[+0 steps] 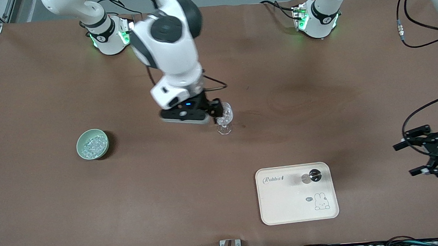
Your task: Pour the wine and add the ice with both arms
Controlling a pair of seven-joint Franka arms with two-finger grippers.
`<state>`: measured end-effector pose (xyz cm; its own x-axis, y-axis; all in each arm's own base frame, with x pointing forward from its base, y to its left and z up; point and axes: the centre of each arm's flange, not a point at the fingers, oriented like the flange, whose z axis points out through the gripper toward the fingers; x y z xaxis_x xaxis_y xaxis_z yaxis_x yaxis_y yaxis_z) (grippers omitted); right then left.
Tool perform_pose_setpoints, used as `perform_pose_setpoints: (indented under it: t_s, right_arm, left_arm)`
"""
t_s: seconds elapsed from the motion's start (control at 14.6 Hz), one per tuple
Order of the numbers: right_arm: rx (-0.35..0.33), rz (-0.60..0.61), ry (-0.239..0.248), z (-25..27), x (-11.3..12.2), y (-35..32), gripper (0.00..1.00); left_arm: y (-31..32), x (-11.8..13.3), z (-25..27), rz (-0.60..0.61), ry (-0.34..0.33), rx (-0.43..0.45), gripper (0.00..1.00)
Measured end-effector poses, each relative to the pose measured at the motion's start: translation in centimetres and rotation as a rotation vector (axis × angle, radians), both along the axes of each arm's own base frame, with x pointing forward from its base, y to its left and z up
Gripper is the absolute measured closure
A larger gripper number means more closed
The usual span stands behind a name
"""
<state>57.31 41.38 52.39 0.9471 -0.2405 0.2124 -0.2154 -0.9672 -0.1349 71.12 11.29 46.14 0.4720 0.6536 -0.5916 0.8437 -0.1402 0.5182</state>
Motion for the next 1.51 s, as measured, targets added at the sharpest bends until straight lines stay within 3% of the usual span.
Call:
perform_pose_setpoints:
  t_s: [0.14,0.27,0.55,0.75,0.96,1.1,1.3,1.51]
  right_arm:
    - [-0.055,-0.05,-0.044,3.6,1.6,-5.4,0.0]
    - [-0.099,-0.113,-0.038,6.1,2.4,-10.4,0.0]
    - [-0.138,-0.115,-0.008,10.2,3.3,-20.1,0.0]
    - [-0.141,-0.007,0.094,12.6,2.5,-29.0,0.0]
    - [-0.109,0.04,0.191,14.6,0.0,-37.6,0.0]
    - [-0.095,0.004,0.2,14.3,-1.2,-41.3,0.0]
    - [-0.085,-0.027,0.213,12.9,-2.6,-43.7,0.0]
    - [-0.084,-0.018,0.239,14.4,-3.7,-43.2,0.0]
  left_arm:
    - [0.8,-1.3,3.7,-0.028,-0.031,0.101,0.0]
    - [1.0,-2.8,6.9,-0.112,-0.08,0.216,0.0]
    - [-4.2,-5.8,12.0,-0.534,-0.202,0.586,0.0]
    - [-8.9,-7.8,15.9,-0.86,-0.31,0.815,0.0]
    - [-9.6,-9.8,17.9,-0.955,-0.315,0.835,0.0]
    - [-9.8,-11.2,19.2,-0.984,-0.311,0.829,0.0]
    - [-12.6,-15.1,22.5,-1.082,-0.311,0.947,0.0]
    - [-15.4,-17.8,24.1,-1.144,-0.343,0.987,0.0]
